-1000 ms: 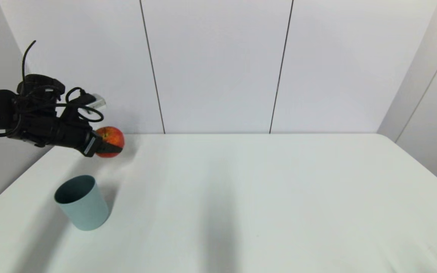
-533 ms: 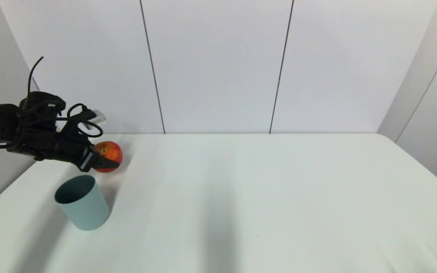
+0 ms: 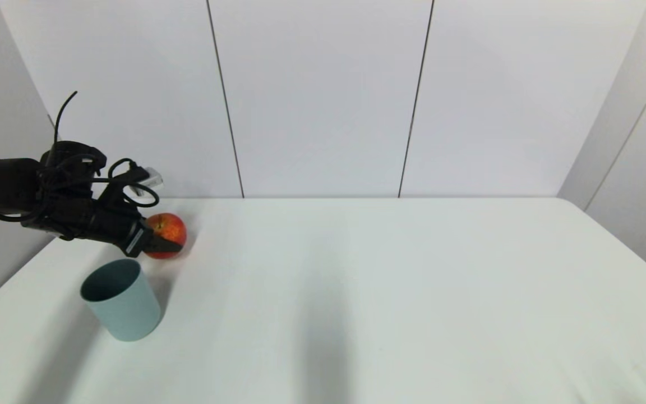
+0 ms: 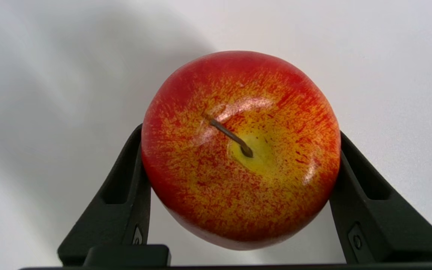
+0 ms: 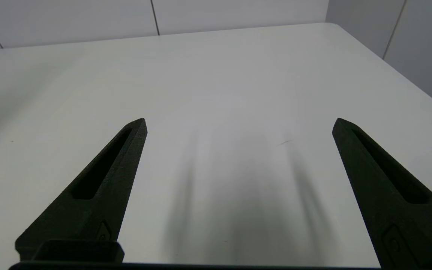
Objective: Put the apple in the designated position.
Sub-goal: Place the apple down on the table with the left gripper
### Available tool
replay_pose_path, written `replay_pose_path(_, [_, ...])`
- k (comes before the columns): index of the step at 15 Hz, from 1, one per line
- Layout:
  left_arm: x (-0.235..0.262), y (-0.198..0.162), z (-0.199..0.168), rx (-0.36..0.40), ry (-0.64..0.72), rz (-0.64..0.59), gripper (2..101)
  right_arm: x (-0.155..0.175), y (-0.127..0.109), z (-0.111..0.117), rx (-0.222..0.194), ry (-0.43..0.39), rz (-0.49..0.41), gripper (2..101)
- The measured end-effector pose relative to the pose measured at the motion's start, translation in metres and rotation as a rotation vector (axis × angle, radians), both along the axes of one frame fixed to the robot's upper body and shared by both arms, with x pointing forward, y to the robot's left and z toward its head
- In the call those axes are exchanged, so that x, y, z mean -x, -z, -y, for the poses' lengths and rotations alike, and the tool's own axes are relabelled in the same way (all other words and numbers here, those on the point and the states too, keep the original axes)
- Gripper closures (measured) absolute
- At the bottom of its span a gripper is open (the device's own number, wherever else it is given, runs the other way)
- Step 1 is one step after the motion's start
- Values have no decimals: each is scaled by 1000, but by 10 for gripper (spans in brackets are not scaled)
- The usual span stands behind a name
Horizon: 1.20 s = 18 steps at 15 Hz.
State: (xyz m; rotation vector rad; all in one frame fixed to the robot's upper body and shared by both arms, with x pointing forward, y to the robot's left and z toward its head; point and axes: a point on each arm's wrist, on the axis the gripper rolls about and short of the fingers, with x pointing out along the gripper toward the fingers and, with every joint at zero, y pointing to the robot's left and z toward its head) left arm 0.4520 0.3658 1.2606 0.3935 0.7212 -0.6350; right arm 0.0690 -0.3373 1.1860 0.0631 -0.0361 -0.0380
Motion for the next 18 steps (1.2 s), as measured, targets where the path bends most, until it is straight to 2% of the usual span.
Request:
replay_pose_path(1, [0, 1, 0, 1, 0, -4, 290, 0, 0, 0, 0, 0, 0, 43])
replay_pose_path(5, [-1, 1, 0, 2, 0, -7, 183, 0, 0, 0, 0, 0, 0, 43])
replay_pose_path(11, [1, -3, 0, 2, -2, 2, 114, 0, 0, 0, 0, 0, 0, 43])
replay_pose_path(15, [5, -21, 1, 7, -14, 54, 89, 0, 0, 0, 0, -1, 0, 43])
replay_pose_path(18, [17, -48, 2, 40, -57, 113, 77, 0, 0, 0, 0, 0, 0, 43])
